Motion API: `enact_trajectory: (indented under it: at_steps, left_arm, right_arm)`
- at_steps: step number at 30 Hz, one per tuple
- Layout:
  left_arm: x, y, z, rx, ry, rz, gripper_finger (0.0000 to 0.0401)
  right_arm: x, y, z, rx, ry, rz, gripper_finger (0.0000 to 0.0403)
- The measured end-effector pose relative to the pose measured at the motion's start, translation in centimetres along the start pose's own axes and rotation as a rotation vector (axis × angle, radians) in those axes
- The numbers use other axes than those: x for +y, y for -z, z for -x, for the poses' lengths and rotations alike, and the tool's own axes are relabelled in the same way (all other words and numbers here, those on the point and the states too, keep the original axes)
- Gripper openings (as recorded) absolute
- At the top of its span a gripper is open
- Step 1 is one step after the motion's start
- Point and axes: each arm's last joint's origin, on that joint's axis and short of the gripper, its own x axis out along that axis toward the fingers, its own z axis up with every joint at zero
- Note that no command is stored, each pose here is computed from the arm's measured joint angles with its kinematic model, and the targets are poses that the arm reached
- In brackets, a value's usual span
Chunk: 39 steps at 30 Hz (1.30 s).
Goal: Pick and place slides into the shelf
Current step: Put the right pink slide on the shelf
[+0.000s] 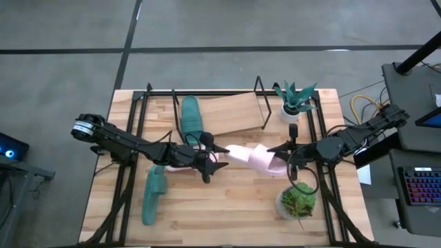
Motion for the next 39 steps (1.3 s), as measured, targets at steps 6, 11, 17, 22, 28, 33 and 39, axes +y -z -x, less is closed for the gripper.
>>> enact_trajectory:
  at_steps: [6,11,17,22,28,33,39]
  left_arm:
    - [-0.5,0.3,-0.9,0.011,-0.057,-0.053,0.0226]
    - [-0.4,0.3,-1.2,0.0,-0.105,-0.062,0.0226]
    - [-0.1,0.0,-1.2,-0.028,-0.133,-0.103,0.0202]
    - [-0.1,0.0,-1.2,-0.03,-0.129,-0.114,0.0119]
    - [-0.3,0.0,-1.2,-0.029,-0.115,-0.124,0.0044]
    - [-0.2,0.1,-1.2,-0.014,-0.125,-0.131,0.0044]
    - [0.4,-0.2,-0.4,0.094,-0.235,-0.168,0.0043]
  right_arm:
    - [-0.1,-0.2,0.0,-0.022,0.007,-0.009,0.0013]
    - [-0.2,-0.4,0.0,-0.042,0.015,-0.044,0.0013]
    - [-0.2,-0.7,0.0,-0.083,-0.024,-0.058,0.0013]
    - [-0.1,-0.6,0.0,-0.078,-0.026,-0.055,0.0013]
    - [-0.1,-0.5,0.0,-0.068,-0.03,-0.049,0.0013]
    - [-0.1,-0.4,0.0,-0.053,-0.028,-0.042,0.0013]
    - [0.1,0.5,0.0,0.051,-0.002,-0.043,0.0039]
